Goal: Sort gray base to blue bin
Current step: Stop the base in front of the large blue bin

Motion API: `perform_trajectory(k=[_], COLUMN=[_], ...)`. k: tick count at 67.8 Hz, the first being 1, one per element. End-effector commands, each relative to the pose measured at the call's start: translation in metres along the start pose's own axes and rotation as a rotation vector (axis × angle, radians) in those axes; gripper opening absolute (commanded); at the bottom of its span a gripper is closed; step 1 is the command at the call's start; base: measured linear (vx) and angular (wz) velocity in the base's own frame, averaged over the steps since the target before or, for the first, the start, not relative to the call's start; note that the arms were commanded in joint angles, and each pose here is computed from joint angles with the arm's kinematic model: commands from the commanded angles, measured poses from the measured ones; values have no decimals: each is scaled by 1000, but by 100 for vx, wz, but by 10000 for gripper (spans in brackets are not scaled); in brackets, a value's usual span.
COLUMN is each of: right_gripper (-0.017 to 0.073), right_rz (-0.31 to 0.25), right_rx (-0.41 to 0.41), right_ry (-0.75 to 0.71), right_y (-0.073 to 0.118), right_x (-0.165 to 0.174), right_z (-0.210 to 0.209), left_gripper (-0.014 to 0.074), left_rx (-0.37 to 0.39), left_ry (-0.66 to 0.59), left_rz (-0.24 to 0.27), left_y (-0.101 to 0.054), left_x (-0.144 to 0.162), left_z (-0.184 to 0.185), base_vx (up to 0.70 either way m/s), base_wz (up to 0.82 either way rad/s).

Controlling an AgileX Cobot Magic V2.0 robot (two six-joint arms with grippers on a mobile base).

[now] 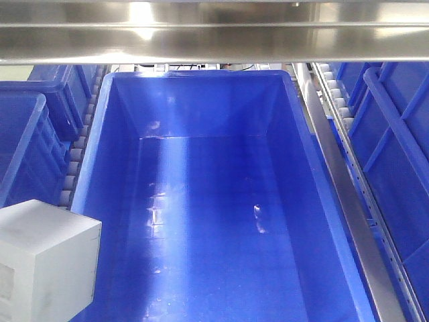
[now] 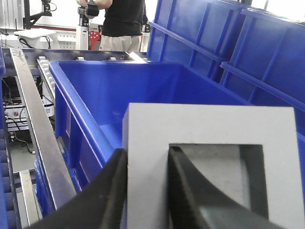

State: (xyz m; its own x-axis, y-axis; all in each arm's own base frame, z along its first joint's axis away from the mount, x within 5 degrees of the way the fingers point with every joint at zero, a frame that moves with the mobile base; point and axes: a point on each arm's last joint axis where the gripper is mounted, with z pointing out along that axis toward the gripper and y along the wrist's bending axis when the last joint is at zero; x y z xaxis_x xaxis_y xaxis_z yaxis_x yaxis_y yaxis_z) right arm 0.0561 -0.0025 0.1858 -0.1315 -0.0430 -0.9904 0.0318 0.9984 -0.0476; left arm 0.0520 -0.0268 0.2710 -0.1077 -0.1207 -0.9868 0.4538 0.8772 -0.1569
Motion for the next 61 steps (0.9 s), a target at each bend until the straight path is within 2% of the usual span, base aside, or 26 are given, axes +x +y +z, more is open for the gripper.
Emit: perform_trajectory(k=[1, 61], right_gripper=[-5, -5], right_rz=[-17, -17], right_rx=[1, 1], right_ry=[-80, -80], right_y=[0, 0], right_x=[-5, -5], right_z=[-1, -1], left_gripper=[-7, -7], left_rx=[28, 30], left_ry=[-117, -128], left_rz=[-9, -8], left_y=[-4, -4], left_x=[-18, -19], left_z=[-1, -1], base_vx=[1, 0], base_wz=[-1, 0])
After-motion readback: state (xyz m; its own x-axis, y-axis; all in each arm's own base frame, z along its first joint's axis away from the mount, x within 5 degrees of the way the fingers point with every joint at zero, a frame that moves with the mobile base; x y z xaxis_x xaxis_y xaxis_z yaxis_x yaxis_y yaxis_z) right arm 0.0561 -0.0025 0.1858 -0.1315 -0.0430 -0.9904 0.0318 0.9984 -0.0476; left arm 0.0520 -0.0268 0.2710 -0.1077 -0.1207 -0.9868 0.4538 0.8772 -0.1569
